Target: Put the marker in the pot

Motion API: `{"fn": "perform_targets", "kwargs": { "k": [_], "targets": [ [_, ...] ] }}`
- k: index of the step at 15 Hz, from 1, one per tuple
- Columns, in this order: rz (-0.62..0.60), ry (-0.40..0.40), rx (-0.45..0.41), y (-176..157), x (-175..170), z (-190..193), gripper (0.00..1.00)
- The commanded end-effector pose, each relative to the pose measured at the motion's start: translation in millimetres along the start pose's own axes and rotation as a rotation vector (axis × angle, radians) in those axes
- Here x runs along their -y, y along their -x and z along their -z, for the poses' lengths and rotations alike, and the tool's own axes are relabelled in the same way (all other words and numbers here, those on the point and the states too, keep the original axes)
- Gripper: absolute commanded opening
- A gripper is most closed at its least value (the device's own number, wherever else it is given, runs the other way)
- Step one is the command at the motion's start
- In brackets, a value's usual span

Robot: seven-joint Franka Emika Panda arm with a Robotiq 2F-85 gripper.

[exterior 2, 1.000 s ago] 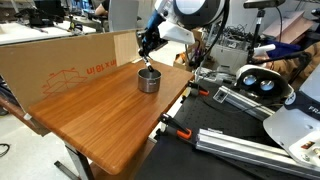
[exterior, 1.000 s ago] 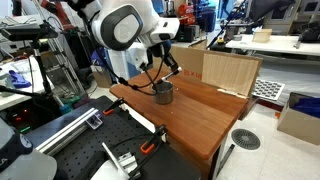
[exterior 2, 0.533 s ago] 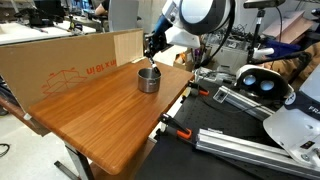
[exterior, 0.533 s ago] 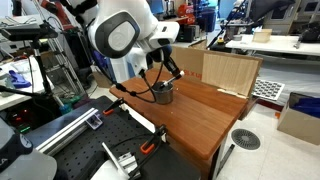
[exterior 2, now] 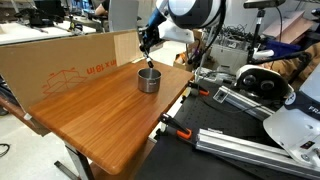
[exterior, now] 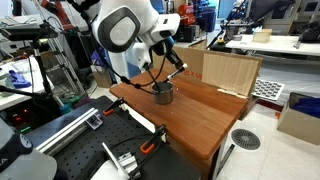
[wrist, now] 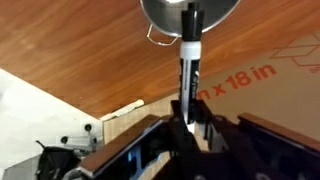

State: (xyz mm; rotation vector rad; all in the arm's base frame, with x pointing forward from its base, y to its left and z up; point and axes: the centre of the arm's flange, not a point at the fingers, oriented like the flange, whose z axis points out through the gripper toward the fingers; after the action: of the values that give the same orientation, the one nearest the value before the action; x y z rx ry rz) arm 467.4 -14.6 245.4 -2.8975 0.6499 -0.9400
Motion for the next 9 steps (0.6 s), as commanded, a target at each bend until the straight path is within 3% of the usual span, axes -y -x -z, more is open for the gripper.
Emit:
{"fn": "perform_targets", "kwargs": {
  "k": [1,9],
  "targets": [
    [0.018,0.016,-0.005,20.1,4.7,-7.2,0.05],
    [0.028,0.055,0.041,35.2,-5.2,-20.6,0.05]
  ]
}}
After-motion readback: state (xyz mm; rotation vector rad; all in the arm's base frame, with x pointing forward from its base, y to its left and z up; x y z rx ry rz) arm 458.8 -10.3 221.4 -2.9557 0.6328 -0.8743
